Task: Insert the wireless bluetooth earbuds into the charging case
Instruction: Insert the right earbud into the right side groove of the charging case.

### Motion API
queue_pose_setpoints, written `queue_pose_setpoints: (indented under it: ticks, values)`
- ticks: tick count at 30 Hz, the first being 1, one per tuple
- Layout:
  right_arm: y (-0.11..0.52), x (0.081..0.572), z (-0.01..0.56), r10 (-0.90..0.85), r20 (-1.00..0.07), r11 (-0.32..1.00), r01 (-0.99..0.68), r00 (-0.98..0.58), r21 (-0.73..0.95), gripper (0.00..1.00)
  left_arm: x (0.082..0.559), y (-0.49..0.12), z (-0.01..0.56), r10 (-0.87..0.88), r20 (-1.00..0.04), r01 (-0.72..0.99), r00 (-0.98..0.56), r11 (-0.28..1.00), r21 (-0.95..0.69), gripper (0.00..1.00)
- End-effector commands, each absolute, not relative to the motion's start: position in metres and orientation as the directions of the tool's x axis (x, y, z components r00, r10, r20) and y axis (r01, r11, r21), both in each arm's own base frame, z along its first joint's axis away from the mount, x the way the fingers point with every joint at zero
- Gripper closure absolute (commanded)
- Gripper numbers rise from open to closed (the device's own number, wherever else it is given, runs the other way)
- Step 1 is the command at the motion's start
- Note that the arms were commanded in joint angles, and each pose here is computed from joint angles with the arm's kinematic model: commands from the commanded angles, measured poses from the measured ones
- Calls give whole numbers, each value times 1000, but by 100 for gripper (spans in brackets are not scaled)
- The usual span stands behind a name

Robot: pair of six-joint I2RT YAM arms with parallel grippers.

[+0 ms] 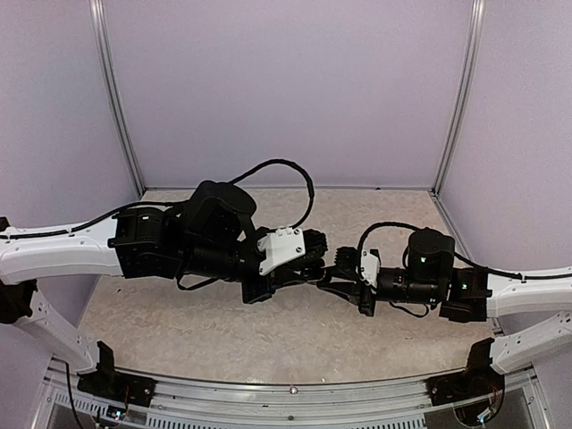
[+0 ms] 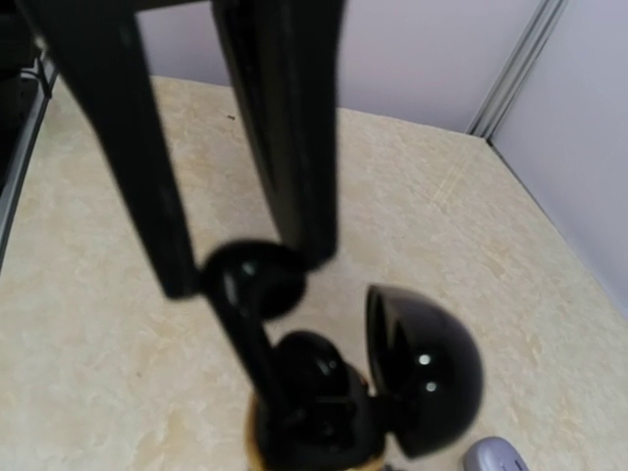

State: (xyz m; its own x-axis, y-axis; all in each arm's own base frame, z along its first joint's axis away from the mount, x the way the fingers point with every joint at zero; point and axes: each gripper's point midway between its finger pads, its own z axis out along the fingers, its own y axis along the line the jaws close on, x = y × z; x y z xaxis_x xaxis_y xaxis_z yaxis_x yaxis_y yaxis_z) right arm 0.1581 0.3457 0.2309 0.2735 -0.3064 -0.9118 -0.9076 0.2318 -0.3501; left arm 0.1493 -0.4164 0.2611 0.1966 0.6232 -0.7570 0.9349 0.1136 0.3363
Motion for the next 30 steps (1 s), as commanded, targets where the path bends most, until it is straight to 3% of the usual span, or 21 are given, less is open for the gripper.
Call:
queue_pose_setpoints:
  ticks: [1, 30]
  values:
    - [344, 154, 244, -266, -914, 243, -897, 305, -370, 100, 140, -413, 285, 572, -789, 934, 223, 106, 342, 80]
    - [354, 146, 243, -257, -915, 178, -915, 311, -361, 100, 145, -429, 276, 578, -779, 930, 242, 92, 357, 80]
